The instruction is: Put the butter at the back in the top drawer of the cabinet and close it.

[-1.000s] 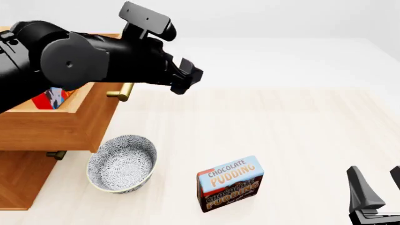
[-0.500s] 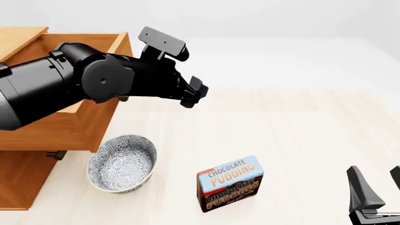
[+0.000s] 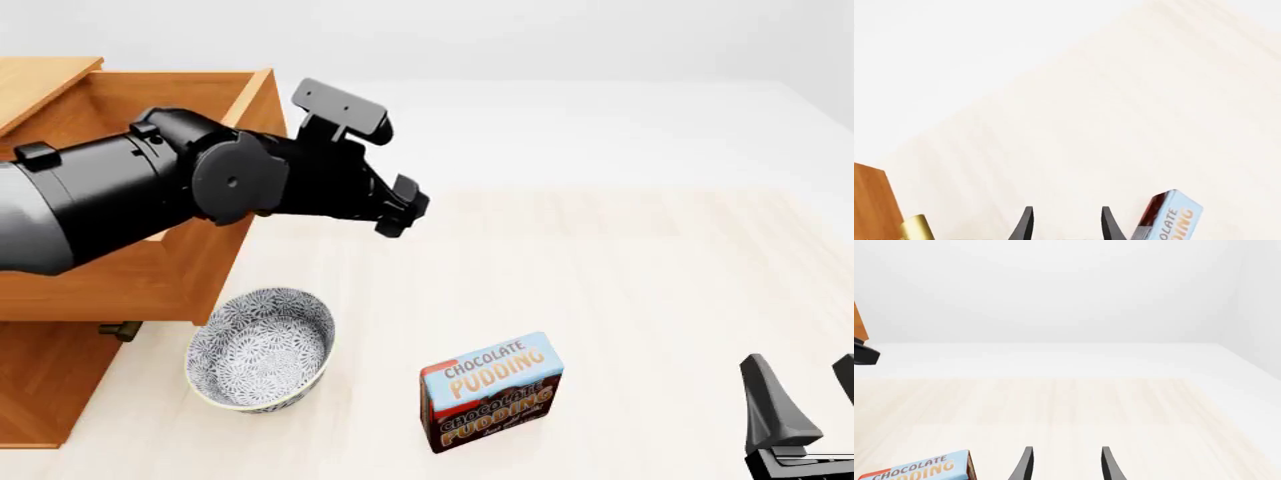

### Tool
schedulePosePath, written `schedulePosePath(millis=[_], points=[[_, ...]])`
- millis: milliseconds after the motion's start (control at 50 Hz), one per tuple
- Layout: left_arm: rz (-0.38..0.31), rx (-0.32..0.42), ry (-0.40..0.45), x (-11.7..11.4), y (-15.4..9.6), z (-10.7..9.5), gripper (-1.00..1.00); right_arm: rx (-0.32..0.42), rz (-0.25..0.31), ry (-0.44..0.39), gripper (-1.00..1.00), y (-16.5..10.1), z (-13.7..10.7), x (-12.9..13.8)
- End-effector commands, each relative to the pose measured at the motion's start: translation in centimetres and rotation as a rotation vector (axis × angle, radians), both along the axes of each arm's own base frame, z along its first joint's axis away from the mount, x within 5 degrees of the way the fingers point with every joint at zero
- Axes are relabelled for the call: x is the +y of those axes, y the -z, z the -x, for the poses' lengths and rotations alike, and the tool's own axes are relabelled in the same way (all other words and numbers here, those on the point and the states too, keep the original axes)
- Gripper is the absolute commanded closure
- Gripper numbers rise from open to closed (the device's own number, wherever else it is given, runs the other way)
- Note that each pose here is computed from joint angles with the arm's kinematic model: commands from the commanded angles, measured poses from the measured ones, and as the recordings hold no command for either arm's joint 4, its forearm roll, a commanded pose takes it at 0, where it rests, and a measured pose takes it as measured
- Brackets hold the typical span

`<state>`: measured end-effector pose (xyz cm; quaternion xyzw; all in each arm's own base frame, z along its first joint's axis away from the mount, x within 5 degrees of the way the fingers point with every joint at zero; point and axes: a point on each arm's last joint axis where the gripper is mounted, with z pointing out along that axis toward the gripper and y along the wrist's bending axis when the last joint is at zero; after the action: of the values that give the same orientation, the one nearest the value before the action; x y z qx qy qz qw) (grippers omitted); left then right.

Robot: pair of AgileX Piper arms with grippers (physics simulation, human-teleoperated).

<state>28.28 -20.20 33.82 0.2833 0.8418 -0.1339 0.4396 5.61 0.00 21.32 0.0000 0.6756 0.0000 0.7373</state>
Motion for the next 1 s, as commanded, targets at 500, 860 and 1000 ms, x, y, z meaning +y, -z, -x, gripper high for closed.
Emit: schedulePosePath(millis=[500,860,1000], points=[[-0.044,0.028,-0.119,4.4,2.5,-1.7,-1.00,0.000,0.000,0.000,-1.00,0.0,0.0,0.0],[-0.054,0.037,-0.156,5.6,3.3,-2.4,-1.00,0.000,0.000,0.000,-1.00,0.0,0.0,0.0],[-0.059,0.039,-0.172,6.2,3.5,-2.6,-1.00,0.000,0.000,0.000,-1.00,0.0,0.0,0.0]])
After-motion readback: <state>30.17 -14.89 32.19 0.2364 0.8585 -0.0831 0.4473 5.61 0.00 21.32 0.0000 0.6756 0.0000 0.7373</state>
